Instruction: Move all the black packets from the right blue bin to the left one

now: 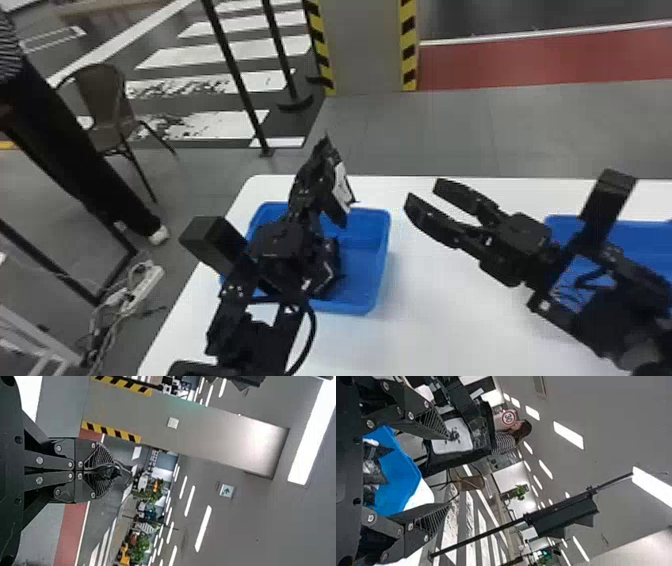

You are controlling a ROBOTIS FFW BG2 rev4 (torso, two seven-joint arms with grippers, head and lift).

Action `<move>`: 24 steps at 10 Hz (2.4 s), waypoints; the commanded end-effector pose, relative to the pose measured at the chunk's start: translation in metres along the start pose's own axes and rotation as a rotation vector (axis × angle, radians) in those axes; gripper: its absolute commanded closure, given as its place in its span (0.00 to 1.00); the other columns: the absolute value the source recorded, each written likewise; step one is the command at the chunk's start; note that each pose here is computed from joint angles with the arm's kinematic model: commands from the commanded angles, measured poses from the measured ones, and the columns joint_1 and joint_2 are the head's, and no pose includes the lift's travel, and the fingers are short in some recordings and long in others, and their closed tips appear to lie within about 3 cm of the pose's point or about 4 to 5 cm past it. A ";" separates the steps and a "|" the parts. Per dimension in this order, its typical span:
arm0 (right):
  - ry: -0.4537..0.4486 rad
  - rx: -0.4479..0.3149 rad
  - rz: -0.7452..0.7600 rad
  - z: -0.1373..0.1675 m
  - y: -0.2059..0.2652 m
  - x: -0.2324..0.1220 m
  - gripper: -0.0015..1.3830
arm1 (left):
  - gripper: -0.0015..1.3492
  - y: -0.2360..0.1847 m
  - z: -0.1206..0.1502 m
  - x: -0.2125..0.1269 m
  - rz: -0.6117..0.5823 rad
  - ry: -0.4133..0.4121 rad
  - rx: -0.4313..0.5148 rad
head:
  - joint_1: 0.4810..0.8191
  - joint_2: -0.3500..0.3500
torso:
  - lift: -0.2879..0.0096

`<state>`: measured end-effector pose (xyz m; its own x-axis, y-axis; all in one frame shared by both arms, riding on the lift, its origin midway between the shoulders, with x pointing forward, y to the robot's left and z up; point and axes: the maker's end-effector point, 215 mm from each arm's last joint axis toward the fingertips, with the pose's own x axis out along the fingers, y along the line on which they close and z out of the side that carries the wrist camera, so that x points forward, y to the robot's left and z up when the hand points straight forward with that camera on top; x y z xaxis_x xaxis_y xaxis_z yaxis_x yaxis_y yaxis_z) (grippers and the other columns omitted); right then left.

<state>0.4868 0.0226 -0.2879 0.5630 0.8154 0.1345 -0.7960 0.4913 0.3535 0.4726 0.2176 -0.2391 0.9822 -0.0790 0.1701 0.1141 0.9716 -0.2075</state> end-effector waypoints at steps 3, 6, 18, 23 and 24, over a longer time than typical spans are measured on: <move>-0.027 -0.009 -0.144 0.014 -0.051 -0.060 0.09 | 0.90 0.072 -0.067 0.017 0.110 0.060 0.160 | 0.63 0.84 | 0.60; -0.020 -0.015 -0.145 0.015 -0.052 -0.061 0.09 | 0.75 0.108 -0.086 0.021 0.170 0.093 0.217 | 0.63 0.85 | 0.60; -0.100 -0.254 -0.695 0.064 -0.052 -0.208 0.08 | 0.18 0.015 -0.009 -0.097 0.096 0.048 0.242 | 0.63 0.58 | 0.60; -0.002 -0.246 -0.795 0.026 -0.046 -0.246 0.08 | 0.18 0.034 -0.033 -0.124 0.171 0.096 0.286 | 0.63 0.61 | 0.60; 0.007 -0.250 -0.806 0.024 -0.041 -0.251 0.08 | 0.18 0.027 -0.035 -0.127 0.160 0.104 0.256 | 0.63 0.61 | 0.60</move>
<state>0.3872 -0.2104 -0.3132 0.9799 0.1861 -0.0725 -0.1761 0.9763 0.1259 0.3578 0.2500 -0.2999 0.9956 0.0753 0.0562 -0.0777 0.9960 0.0432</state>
